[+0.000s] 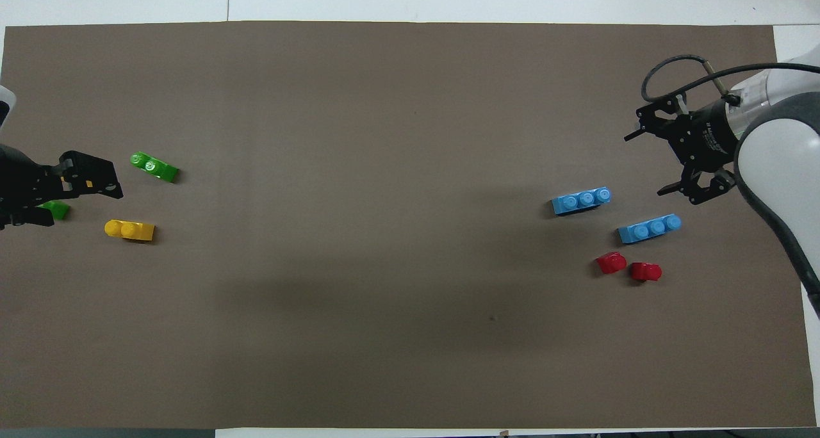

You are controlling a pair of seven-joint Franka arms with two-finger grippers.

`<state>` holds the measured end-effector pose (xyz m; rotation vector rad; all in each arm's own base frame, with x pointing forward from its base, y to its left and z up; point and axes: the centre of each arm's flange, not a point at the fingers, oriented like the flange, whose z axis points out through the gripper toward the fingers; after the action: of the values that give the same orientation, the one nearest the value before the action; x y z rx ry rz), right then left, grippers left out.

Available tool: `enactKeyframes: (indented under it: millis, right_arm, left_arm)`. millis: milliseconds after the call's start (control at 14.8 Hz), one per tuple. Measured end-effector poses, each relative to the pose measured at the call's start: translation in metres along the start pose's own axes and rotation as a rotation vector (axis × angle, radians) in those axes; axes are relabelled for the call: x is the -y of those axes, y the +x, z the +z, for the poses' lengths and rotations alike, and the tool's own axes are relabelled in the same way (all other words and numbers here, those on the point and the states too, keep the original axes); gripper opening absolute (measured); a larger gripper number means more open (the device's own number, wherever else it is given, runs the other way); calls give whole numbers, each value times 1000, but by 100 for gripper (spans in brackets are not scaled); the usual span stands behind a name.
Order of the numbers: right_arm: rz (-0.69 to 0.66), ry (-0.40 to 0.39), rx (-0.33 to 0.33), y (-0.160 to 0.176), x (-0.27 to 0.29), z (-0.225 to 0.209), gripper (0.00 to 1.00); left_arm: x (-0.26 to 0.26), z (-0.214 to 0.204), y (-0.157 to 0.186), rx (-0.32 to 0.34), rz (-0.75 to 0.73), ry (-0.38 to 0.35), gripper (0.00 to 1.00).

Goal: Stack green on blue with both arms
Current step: 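Move the left gripper over the green brick while the right gripper approaches the blue brick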

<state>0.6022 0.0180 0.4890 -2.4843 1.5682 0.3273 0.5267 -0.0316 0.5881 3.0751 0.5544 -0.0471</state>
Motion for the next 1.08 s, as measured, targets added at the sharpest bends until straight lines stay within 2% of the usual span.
enactKeyframes:
  millis: [270,606,1078]
  right_arm:
    - [82,17,53,11,3,24,100]
    - [114,12,64,25,-1,51,100]
    - [188,35,96,45,-17,83,100]
  left_arm:
    - [19,35,-1,-31,-150,-17,100]
    - [34,60,9,-54,-344,-34,100]
    - [25,119,37,-43,-536,-30,100]
